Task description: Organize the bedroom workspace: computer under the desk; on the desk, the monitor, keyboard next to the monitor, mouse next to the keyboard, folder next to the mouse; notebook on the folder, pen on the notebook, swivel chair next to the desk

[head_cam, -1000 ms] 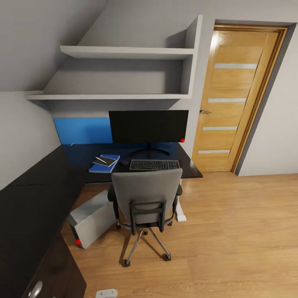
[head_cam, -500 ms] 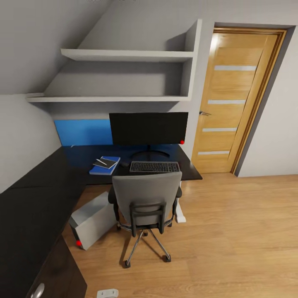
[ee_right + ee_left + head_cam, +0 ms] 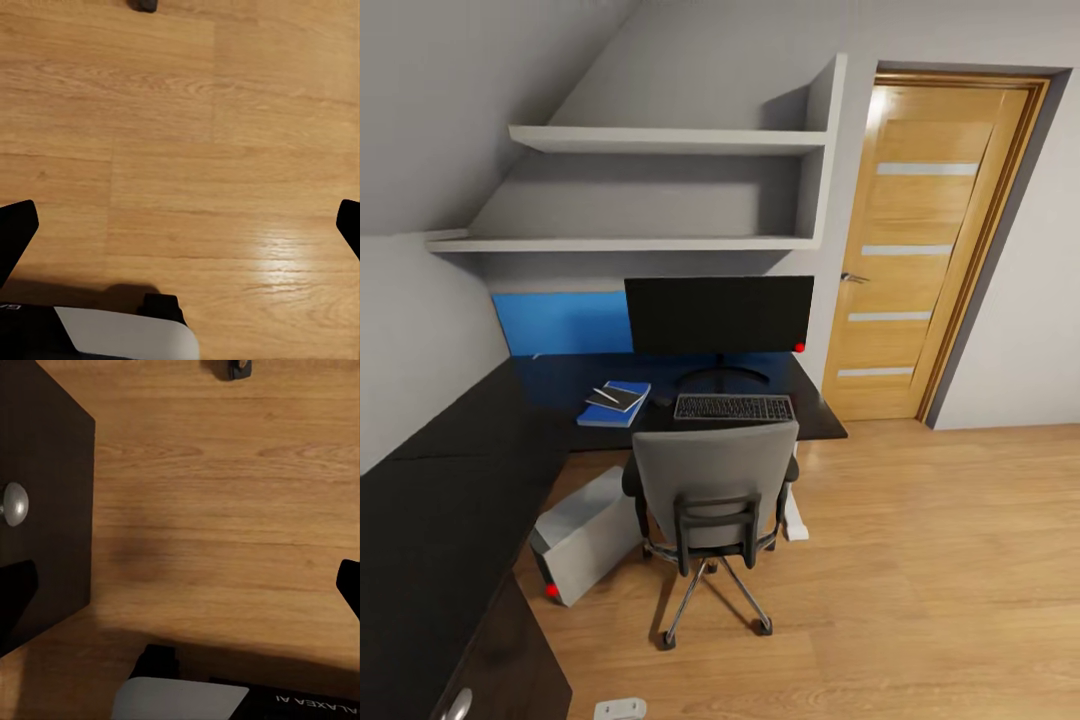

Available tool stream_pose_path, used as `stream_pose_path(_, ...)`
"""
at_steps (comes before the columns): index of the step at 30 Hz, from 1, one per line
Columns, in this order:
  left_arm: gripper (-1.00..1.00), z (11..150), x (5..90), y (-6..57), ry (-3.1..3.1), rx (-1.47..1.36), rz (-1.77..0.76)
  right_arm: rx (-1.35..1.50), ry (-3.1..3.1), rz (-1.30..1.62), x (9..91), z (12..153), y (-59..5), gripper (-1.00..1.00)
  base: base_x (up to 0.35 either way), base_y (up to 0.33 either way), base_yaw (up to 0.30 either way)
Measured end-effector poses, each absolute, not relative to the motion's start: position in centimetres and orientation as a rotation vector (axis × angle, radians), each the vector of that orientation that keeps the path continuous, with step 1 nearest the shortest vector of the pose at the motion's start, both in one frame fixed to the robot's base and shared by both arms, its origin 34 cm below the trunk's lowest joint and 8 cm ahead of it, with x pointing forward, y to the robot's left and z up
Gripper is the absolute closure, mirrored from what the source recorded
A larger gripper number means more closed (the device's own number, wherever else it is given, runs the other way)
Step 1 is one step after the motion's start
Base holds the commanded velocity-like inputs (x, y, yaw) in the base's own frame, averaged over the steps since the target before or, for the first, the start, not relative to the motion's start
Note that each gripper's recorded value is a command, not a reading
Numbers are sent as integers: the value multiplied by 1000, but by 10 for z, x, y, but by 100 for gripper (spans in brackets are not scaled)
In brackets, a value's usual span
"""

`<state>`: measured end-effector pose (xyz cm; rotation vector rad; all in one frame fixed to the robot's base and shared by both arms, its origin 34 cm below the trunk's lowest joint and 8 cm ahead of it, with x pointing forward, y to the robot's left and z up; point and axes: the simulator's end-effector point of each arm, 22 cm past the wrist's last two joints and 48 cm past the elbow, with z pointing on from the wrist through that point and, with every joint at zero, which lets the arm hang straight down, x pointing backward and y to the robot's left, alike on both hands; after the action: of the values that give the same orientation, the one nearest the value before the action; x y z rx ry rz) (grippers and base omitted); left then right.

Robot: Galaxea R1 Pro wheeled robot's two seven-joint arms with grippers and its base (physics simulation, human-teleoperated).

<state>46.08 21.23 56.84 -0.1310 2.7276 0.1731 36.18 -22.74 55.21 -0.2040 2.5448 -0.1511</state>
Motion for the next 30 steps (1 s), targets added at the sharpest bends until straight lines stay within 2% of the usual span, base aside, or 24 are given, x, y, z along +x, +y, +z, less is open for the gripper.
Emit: stream_pose_path(30, -100, 607, 456, 219, 2726, -134, 185, -205, 2546, -151, 357, 591, -227, -100, 0, 0, 0)
